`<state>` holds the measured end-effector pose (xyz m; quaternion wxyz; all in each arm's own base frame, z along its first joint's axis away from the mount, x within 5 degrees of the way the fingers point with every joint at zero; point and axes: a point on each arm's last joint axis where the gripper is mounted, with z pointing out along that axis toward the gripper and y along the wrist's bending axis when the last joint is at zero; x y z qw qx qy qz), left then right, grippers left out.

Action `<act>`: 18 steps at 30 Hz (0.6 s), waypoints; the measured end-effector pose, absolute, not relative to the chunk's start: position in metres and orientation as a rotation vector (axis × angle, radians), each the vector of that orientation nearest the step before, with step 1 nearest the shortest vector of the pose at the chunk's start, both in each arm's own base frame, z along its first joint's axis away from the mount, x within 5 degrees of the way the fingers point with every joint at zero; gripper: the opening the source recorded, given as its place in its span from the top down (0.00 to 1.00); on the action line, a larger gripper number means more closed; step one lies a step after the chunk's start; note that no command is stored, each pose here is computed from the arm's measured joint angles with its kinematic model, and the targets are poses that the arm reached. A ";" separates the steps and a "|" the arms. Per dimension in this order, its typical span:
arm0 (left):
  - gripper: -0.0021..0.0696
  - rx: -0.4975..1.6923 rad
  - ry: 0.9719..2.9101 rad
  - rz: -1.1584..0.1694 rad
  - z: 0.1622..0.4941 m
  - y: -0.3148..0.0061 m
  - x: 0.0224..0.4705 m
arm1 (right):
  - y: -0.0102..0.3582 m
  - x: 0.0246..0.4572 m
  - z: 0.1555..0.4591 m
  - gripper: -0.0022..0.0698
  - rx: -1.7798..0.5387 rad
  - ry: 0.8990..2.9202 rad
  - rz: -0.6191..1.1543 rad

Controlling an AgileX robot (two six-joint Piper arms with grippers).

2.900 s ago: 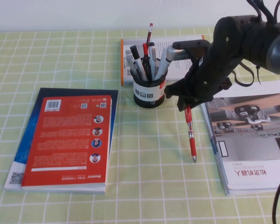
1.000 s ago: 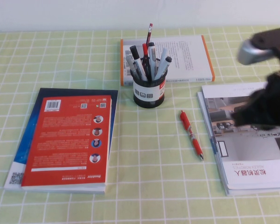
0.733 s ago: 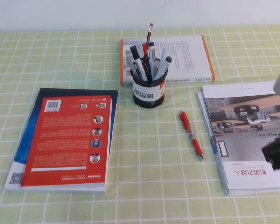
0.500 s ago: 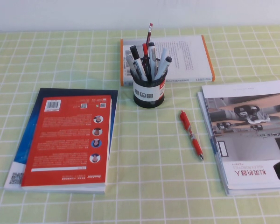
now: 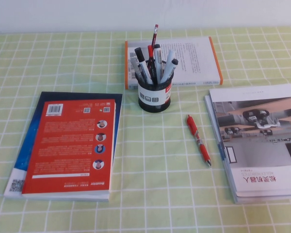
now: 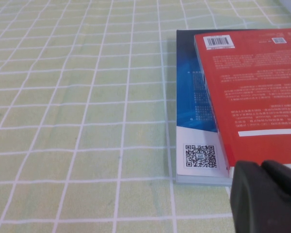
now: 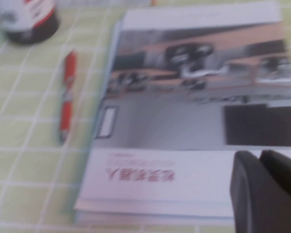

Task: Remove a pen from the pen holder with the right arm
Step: 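Take a marker out of the pen holder and lay it on the table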

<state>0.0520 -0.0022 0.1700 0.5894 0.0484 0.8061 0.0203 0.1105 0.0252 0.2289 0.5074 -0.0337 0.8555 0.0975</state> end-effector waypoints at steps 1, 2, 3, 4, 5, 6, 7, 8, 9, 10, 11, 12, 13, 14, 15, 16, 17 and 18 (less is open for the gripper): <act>0.98 0.113 1.877 0.047 0.170 -0.002 0.052 | 0.021 0.105 0.224 0.99 -0.050 2.011 0.222; 0.98 0.113 1.877 0.047 0.170 -0.002 0.052 | 0.017 0.099 0.217 0.99 -0.023 1.975 0.208; 0.98 0.113 1.877 0.047 0.170 -0.002 0.052 | 0.014 0.095 0.211 0.99 -0.005 1.953 0.198; 0.98 0.113 1.877 0.047 0.170 -0.002 0.052 | 0.012 0.090 0.206 0.99 0.016 1.928 0.186; 0.98 0.113 1.877 0.047 0.170 -0.002 0.052 | 0.010 0.086 0.201 0.99 0.033 1.908 0.174; 0.98 0.113 1.877 0.047 0.170 -0.002 0.052 | 0.008 0.083 0.197 0.99 0.049 1.892 0.165; 0.98 0.113 1.877 0.047 0.170 -0.002 0.052 | 0.007 0.080 0.194 0.99 0.059 1.881 0.157; 0.98 0.113 1.877 0.047 0.170 -0.002 0.052 | 0.006 0.078 0.192 0.99 0.071 1.864 0.150; 0.98 0.113 1.877 0.047 0.170 -0.002 0.052 | 0.005 0.076 0.191 0.99 0.081 1.850 0.143; 0.98 0.113 1.877 0.047 0.170 -0.002 0.052 | 0.004 0.073 0.190 0.99 0.089 1.840 0.137; 0.98 0.113 1.877 0.047 0.170 -0.002 0.052 | 0.003 0.072 0.190 0.99 0.095 1.829 0.133; 0.98 0.113 1.877 0.047 0.170 -0.002 0.052 | 0.003 0.070 0.189 0.99 0.097 1.821 0.131; 0.98 0.113 1.877 0.047 0.170 -0.002 0.052 | 0.003 0.068 0.190 0.99 0.098 1.813 0.130; 0.98 0.113 1.877 0.047 0.170 -0.002 0.052 | 0.003 0.067 0.189 0.99 0.099 1.809 0.130; 0.98 0.113 1.877 0.047 0.170 -0.002 0.052 | 0.003 0.066 0.190 0.99 0.100 1.801 0.129; 0.98 0.113 1.877 0.047 0.170 -0.002 0.052 | 0.003 0.065 0.190 0.99 0.099 1.796 0.130; 0.98 0.113 1.877 0.047 0.170 -0.002 0.052 | 0.003 0.063 0.190 0.99 0.098 1.794 0.130; 0.98 0.113 1.877 0.047 0.170 -0.002 0.052 | 0.003 0.062 0.190 0.99 0.097 1.788 0.131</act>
